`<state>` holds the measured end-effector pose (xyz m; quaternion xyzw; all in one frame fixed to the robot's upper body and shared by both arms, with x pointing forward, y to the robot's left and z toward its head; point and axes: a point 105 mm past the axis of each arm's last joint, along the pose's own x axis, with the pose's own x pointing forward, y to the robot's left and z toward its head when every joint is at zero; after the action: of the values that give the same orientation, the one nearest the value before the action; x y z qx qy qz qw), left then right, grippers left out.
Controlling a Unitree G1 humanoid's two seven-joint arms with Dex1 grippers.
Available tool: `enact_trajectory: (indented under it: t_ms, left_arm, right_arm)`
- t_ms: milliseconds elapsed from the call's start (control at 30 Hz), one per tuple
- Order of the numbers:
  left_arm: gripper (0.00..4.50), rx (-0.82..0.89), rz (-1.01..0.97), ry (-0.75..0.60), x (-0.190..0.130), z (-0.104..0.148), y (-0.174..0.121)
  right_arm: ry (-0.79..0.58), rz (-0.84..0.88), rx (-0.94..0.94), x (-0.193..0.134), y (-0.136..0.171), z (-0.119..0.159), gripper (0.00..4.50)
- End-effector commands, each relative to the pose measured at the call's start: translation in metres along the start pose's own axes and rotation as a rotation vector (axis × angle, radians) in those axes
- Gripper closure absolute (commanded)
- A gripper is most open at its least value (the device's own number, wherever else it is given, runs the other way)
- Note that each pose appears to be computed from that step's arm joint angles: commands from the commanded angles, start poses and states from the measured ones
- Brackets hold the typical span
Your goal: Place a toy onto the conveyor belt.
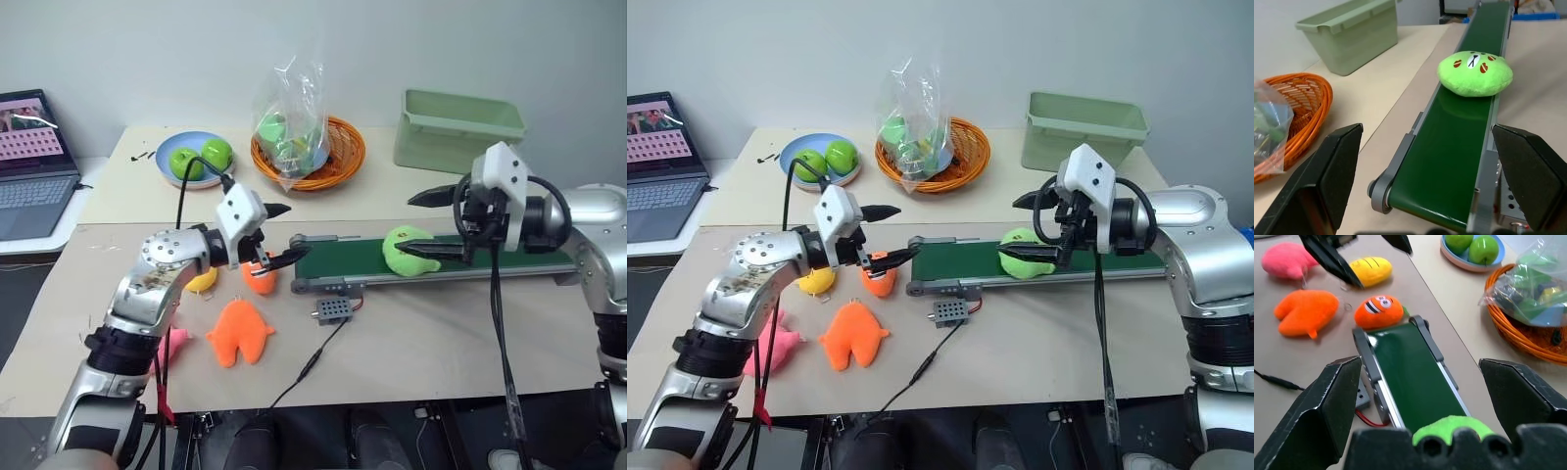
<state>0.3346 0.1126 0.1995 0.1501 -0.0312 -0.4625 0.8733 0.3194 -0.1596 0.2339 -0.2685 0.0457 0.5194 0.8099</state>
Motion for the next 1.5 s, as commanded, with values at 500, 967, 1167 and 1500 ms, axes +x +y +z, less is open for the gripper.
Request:
enact_trajectory:
  t_ms: [500,967,1167,1500]
  left_arm:
    - [0.01,0.011,0.265,-0.01,-0.034,0.028,0.022]
    - [0.01,-0.068,0.223,-0.024,-0.043,0.03,0.014]
    - [0.01,-0.099,0.23,-0.044,-0.046,0.031,0.014]
    - [0.01,-0.145,0.25,-0.088,-0.044,0.029,0.013]
  right_arm:
    - [-0.14,0.053,-0.062,0.009,-0.007,0.028,0.0]
    - [-0.164,0.016,-0.011,0.016,-0.013,0.017,0.0]
    - [-0.203,-0.026,0.068,0.021,-0.012,0.005,0.0]
    - [-0.223,-0.066,0.108,0.025,-0.011,-0.001,0.0]
